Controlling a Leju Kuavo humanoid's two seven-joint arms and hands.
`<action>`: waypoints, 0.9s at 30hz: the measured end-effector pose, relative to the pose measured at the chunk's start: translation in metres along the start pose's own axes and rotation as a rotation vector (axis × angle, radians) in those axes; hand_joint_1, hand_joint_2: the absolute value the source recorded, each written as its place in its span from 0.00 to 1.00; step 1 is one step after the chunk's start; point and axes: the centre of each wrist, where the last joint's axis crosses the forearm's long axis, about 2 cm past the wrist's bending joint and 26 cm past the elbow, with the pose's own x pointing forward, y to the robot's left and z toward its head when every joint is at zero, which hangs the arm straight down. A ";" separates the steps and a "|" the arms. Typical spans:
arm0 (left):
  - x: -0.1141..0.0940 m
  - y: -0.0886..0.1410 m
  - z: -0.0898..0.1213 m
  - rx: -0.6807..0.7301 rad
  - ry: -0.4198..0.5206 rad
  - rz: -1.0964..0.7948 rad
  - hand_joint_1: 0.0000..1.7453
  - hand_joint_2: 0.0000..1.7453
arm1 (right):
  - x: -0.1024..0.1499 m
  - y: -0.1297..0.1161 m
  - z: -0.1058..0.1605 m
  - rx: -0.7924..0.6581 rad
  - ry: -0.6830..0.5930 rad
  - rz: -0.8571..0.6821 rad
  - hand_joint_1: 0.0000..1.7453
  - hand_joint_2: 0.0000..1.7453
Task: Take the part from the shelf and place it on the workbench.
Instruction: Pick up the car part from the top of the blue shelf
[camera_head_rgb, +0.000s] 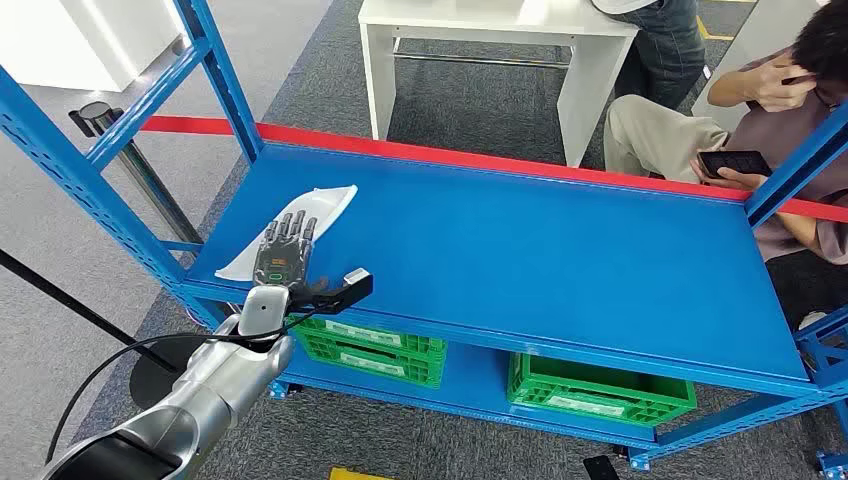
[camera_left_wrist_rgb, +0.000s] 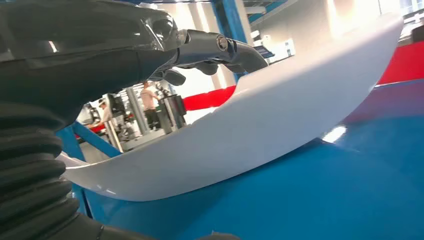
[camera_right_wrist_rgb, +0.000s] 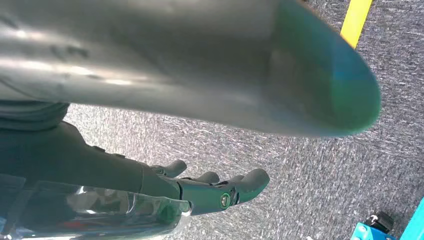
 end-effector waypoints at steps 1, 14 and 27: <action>-0.001 0.000 0.000 -0.003 0.006 -0.002 0.00 1.00 | 0.000 0.000 0.000 0.000 0.000 0.000 0.00 0.00; -0.042 -0.008 0.000 -0.110 0.197 -0.033 0.00 1.00 | 0.000 0.000 0.000 -0.011 0.007 -0.003 0.00 0.00; -0.075 -0.029 0.011 -0.183 0.311 0.001 1.00 1.00 | 0.000 0.000 0.000 -0.013 0.006 0.004 0.00 0.00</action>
